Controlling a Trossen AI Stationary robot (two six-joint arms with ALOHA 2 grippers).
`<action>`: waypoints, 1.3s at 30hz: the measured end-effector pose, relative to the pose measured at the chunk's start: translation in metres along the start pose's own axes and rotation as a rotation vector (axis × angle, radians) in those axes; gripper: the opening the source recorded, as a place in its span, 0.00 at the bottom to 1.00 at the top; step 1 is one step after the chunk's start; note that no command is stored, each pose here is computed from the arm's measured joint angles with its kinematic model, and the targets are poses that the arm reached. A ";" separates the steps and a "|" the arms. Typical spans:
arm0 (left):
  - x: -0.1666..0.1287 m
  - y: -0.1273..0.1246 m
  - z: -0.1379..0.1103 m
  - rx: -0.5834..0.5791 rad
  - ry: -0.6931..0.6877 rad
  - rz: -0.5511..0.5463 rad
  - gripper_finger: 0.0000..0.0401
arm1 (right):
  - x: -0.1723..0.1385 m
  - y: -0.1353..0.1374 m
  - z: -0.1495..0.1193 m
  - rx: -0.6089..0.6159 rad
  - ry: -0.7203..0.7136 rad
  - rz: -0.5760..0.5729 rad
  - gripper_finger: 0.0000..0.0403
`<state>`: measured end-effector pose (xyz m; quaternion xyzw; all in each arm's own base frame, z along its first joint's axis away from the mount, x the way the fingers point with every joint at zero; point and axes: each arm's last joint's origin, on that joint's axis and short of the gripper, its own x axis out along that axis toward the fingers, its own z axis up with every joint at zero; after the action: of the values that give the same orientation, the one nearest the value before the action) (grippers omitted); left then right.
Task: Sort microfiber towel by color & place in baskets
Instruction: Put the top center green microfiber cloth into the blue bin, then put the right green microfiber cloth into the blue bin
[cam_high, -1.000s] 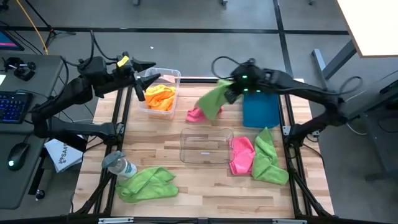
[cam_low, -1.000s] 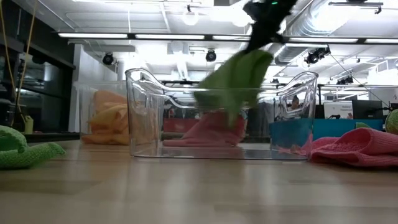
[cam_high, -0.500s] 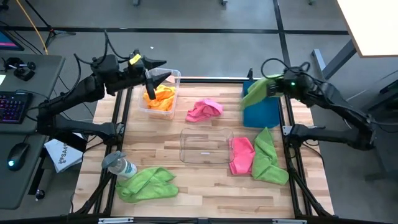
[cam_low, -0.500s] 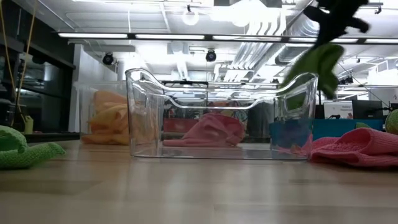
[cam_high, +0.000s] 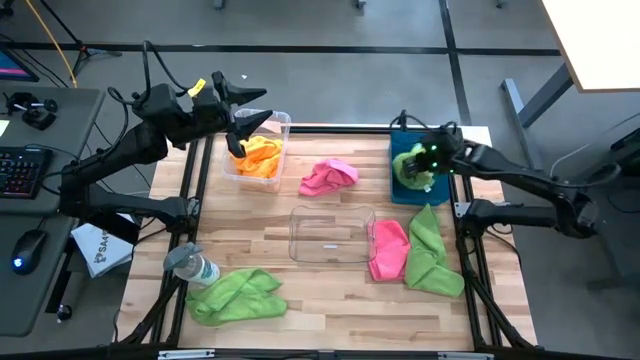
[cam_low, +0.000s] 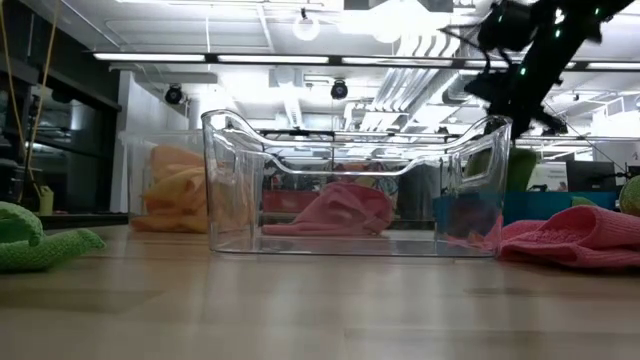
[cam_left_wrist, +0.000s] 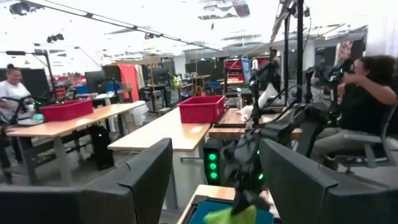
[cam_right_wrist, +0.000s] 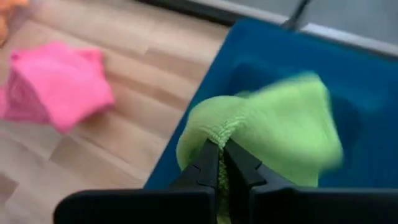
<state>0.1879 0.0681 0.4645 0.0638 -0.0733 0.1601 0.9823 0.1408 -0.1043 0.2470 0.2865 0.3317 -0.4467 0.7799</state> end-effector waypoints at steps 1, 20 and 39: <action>0.000 0.000 0.000 -0.007 -0.001 -0.004 0.57 | 0.006 0.000 -0.003 0.001 0.012 0.006 0.00; 0.000 0.000 0.000 -0.015 -0.005 -0.002 0.57 | 0.021 -0.002 -0.019 0.005 0.180 -0.007 0.08; 0.038 -0.002 -0.028 -0.169 0.094 -0.009 0.57 | -0.006 -0.004 -0.008 -0.087 0.278 -0.097 0.73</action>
<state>0.2276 0.0823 0.4427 -0.0263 -0.0398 0.1518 0.9873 0.1324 -0.0970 0.2461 0.2953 0.4690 -0.4251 0.7156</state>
